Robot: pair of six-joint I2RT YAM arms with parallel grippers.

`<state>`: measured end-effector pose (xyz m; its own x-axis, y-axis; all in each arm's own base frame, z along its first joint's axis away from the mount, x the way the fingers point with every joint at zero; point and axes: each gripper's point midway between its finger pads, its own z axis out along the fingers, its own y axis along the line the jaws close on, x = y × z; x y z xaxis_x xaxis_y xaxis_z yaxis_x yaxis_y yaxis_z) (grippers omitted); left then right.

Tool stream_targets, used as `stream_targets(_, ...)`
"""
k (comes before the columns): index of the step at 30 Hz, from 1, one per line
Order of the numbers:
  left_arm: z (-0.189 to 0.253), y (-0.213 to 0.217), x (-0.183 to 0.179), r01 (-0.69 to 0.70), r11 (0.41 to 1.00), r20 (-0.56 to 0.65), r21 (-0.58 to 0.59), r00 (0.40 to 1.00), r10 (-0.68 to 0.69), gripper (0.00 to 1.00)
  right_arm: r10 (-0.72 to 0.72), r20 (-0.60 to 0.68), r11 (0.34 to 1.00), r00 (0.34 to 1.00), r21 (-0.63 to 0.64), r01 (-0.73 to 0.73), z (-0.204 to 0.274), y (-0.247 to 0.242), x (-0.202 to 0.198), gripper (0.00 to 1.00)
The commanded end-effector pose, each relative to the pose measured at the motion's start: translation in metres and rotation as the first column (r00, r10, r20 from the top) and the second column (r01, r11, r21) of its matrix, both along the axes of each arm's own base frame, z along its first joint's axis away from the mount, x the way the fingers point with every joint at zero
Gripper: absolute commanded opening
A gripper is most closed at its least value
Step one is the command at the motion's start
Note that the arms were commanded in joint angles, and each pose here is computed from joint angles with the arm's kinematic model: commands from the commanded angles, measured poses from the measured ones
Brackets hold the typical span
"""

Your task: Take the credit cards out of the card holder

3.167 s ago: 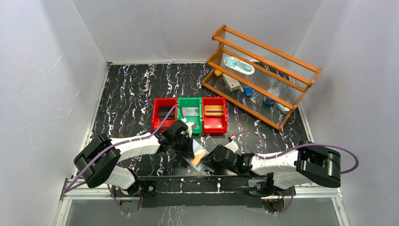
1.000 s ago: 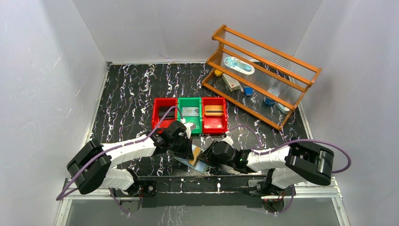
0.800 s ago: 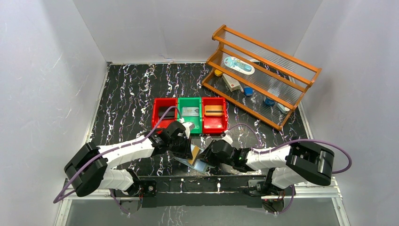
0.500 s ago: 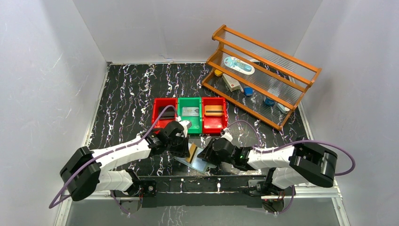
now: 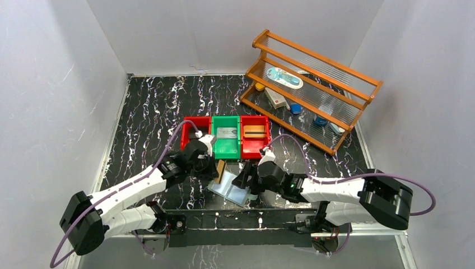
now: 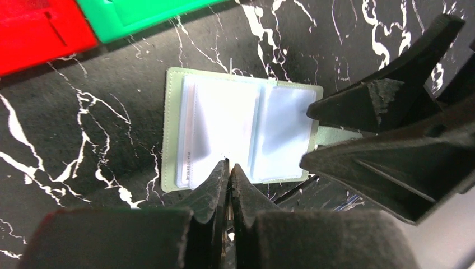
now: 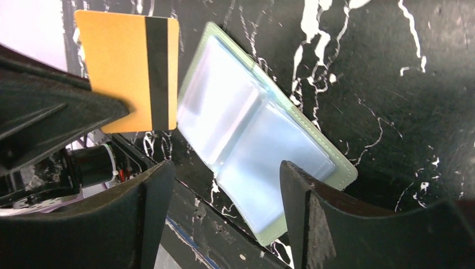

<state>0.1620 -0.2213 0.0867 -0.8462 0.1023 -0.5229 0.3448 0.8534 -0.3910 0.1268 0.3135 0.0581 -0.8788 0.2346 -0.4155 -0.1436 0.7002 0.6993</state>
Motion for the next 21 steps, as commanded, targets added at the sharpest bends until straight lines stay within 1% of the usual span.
stream_targets(1, 0.029, 0.000, 0.008, -0.011, 0.995, 0.025, -0.095, 1.000, 0.013, 0.00, -0.005, 0.156, 0.999, 0.988, 0.047, -0.003, 0.041, 0.005, 0.019, 0.79)
stream_targets(6, 0.043, 0.010, 0.014, -0.048, 0.985, 0.028, -0.167, 0.998, 0.053, 0.00, -0.040, 0.210, 0.996, 0.977, 0.081, 0.023, 0.054, -0.005, 0.023, 0.80)
stream_targets(8, 0.043, 0.013, 0.015, -0.058, 0.983, 0.031, -0.172, 0.997, 0.065, 0.00, -0.054, 0.212, 0.995, 0.976, 0.091, 0.035, 0.056, -0.008, 0.023, 0.84)
stream_targets(10, 0.043, 0.014, 0.016, -0.066, 0.982, 0.031, -0.175, 0.997, 0.073, 0.00, -0.081, 0.190, 0.994, 0.978, 0.088, 0.066, 0.055, -0.011, 0.025, 0.87)
stream_targets(12, 0.042, 0.011, 0.016, -0.068, 0.980, 0.021, -0.187, 0.997, 0.073, 0.00, -0.088, 0.168, 0.995, 0.982, 0.066, 0.077, 0.053, -0.012, 0.025, 0.87)
stream_targets(15, 0.044, 0.006, 0.013, -0.054, 0.974, 0.011, -0.220, 0.998, 0.058, 0.00, -0.078, 0.128, 0.997, 0.989, 0.027, 0.075, 0.049, -0.010, 0.022, 0.87)
stream_targets(18, 0.047, 0.004, 0.009, -0.045, 0.966, 0.017, -0.255, 0.999, 0.051, 0.00, -0.039, 0.127, 0.999, 0.991, 0.025, 0.036, 0.050, -0.004, 0.018, 0.85)
stream_targets(19, 0.047, 0.003, 0.006, -0.038, 0.960, 0.013, -0.277, 0.999, 0.044, 0.00, -0.046, 0.128, 0.998, 0.991, 0.037, 0.041, 0.051, -0.004, 0.018, 0.84)
stream_targets(21, 0.048, -0.003, -0.002, -0.013, 0.943, 0.002, -0.332, 1.000, 0.014, 0.00, -0.043, 0.138, 0.992, 0.989, 0.128, 0.025, 0.061, 0.002, 0.016, 0.82)
